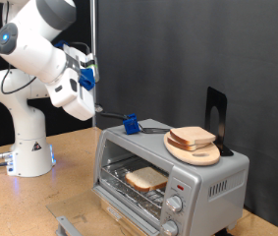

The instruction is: Make a piece of toast with the oven

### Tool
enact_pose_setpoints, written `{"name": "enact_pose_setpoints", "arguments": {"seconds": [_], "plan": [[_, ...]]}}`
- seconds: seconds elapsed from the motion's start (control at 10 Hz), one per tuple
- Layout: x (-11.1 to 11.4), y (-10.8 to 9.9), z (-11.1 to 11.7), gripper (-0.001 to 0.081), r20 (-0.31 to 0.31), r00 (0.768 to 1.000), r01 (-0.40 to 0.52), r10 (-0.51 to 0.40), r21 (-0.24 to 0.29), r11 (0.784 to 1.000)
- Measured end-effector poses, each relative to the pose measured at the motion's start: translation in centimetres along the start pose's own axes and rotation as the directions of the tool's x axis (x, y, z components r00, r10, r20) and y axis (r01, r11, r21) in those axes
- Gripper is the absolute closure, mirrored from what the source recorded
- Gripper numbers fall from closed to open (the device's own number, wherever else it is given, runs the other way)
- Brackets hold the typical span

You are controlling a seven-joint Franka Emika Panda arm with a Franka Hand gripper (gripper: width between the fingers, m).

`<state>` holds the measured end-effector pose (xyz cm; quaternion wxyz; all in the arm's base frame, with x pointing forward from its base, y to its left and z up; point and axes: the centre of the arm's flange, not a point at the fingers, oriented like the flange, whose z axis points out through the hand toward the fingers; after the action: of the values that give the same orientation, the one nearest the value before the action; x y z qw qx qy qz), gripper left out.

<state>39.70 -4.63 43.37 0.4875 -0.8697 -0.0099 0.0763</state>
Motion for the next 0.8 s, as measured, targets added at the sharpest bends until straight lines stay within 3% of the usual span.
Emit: {"name": "enact_pose_setpoints", "arguments": {"seconds": [0.4, 0.6, 0.8], "plan": [[1.2, 4.6, -4.7, 0.0124, -0.170, 0.982, -0.081, 0.081, 0.008, 0.997], [1.4, 5.2, -5.3, 0.0124, -0.175, 0.981, -0.079, 0.080, 0.011, 0.997], [1.2, 5.0, -5.3, 0.0124, -0.150, 0.963, -0.214, 0.225, 0.089, 0.973]]}}
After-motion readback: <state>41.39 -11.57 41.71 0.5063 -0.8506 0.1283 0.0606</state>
